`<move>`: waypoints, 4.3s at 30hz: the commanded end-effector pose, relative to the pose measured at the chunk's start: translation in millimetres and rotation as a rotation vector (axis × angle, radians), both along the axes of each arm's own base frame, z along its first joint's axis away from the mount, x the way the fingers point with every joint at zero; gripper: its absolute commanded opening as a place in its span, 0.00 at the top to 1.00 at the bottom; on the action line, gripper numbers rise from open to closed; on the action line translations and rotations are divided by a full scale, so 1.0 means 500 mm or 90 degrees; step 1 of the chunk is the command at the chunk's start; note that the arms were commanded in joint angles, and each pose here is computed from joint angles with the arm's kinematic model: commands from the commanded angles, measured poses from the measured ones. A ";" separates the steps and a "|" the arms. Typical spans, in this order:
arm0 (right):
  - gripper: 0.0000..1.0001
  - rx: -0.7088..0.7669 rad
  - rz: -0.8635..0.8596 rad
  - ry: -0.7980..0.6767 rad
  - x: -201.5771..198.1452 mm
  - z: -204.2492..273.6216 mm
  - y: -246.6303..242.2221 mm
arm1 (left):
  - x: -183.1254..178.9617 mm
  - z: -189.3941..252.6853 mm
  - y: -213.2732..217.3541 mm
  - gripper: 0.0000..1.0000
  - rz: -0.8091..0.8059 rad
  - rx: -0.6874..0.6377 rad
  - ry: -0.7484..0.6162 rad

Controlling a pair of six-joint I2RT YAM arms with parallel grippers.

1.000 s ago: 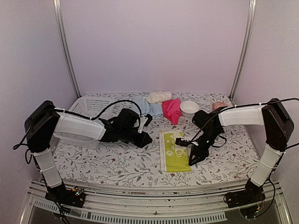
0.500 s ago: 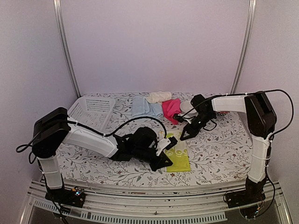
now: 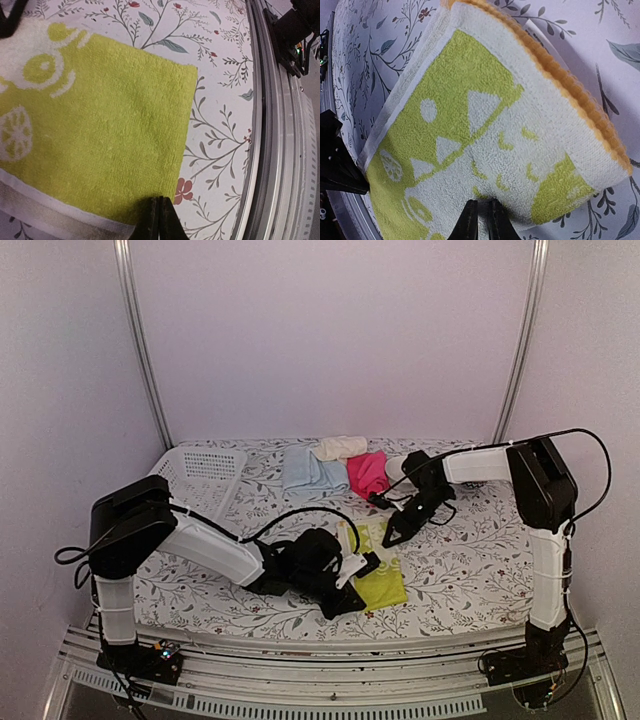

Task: Roll the towels
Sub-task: Smooth out the towel at the center of the board, then roll the towel at the center of the board.

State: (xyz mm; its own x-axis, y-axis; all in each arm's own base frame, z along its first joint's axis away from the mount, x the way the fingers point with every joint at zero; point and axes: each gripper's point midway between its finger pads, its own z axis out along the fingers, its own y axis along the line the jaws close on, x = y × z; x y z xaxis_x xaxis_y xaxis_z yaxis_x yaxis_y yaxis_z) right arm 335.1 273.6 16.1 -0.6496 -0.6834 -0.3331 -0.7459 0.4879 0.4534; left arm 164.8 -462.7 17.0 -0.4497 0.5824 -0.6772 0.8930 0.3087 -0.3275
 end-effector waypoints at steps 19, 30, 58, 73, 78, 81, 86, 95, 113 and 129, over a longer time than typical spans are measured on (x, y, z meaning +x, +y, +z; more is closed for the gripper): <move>0.29 0.113 -0.089 -0.545 0.022 0.546 -0.100 | 0.147 0.433 0.104 0.02 0.217 -0.022 -0.316; 0.14 0.239 0.152 -0.401 -0.192 0.400 -0.058 | 0.270 0.346 0.242 0.02 0.414 0.098 -0.341; 0.62 -0.027 0.401 -0.417 -0.351 0.026 -0.005 | 0.164 0.196 0.159 0.22 0.207 0.045 -0.174; 0.68 -0.033 0.388 -0.428 -0.334 0.034 0.004 | 0.144 0.185 0.148 0.28 0.173 0.040 -0.153; 0.70 -0.058 0.386 -0.408 -0.328 0.003 0.003 | 0.139 0.178 0.152 0.28 0.172 0.044 -0.150; 0.71 -0.065 0.383 -0.405 -0.327 -0.003 0.001 | 0.135 0.178 0.154 0.28 0.170 0.037 -0.152; 0.72 -0.044 0.376 -0.417 -0.326 0.029 0.010 | 0.133 0.178 0.158 0.29 0.170 0.036 -0.156; 0.68 -0.068 0.386 -0.406 -0.326 -0.003 0.000 | 0.132 0.170 0.154 0.29 0.164 0.039 -0.153; 0.96 0.032 0.370 -0.213 -0.336 0.005 -0.014 | -0.009 0.212 0.132 0.33 0.053 -0.131 -0.207; 0.97 0.139 0.312 0.065 -0.315 0.014 -0.004 | -0.023 0.113 -0.032 0.46 -0.097 -0.054 -0.387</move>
